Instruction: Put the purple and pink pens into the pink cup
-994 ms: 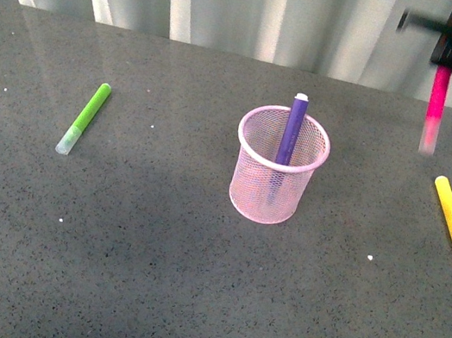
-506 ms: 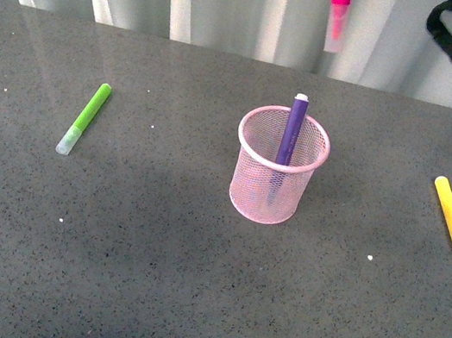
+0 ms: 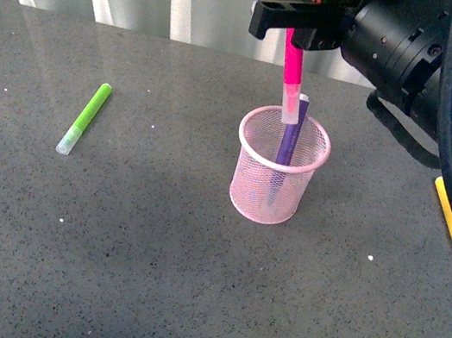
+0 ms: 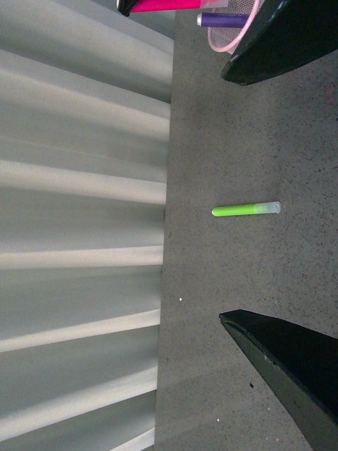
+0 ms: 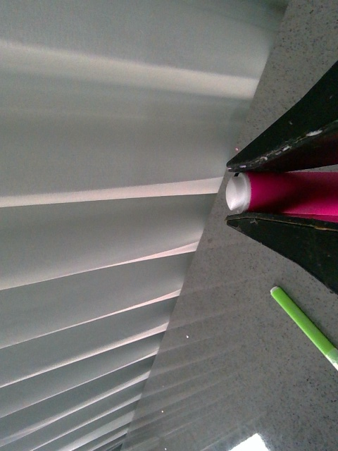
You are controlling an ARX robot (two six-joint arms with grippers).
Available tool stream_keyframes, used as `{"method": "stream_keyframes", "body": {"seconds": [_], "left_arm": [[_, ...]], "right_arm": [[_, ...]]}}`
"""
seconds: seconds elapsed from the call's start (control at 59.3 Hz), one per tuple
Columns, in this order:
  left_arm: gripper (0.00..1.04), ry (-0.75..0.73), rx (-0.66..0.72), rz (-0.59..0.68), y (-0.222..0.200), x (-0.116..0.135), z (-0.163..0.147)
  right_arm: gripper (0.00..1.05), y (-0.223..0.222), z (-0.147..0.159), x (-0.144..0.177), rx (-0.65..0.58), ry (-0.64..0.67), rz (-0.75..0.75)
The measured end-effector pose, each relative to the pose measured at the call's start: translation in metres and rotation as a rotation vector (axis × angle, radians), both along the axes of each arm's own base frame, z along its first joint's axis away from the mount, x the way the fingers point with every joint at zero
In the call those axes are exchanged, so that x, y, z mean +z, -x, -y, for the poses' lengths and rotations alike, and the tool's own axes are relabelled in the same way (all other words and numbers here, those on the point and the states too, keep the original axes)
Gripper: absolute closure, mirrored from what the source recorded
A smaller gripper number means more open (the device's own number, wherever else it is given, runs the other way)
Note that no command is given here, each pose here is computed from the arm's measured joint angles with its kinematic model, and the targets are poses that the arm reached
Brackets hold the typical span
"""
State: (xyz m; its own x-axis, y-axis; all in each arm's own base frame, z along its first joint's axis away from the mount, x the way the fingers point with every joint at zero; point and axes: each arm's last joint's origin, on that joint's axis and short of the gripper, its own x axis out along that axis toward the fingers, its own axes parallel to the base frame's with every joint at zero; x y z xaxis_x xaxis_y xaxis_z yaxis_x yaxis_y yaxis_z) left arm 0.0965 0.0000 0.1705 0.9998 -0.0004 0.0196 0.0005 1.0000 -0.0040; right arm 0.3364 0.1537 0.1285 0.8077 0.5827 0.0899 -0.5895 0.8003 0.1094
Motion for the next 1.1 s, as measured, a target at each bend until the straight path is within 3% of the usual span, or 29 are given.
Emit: {"method": "stream_keyframes", "body": {"seconds": [0.253,0.64,1.096], "left_arm": [[0.07,0.0,0.0,0.0,0.0,0.0,0.0],[0.07,0.0,0.0,0.0,0.0,0.0,0.0],[0.07,0.0,0.0,0.0,0.0,0.0,0.0]], "right_arm": [[0.93,-0.004,0.007,-0.023,-0.019,-0.003,-0.063],[0.93,-0.004,0.008,-0.03,-0.004,-0.005,-0.094],[0.12,-0.01,0.022,-0.011,-0.048,-0.029,-0.079]]}}
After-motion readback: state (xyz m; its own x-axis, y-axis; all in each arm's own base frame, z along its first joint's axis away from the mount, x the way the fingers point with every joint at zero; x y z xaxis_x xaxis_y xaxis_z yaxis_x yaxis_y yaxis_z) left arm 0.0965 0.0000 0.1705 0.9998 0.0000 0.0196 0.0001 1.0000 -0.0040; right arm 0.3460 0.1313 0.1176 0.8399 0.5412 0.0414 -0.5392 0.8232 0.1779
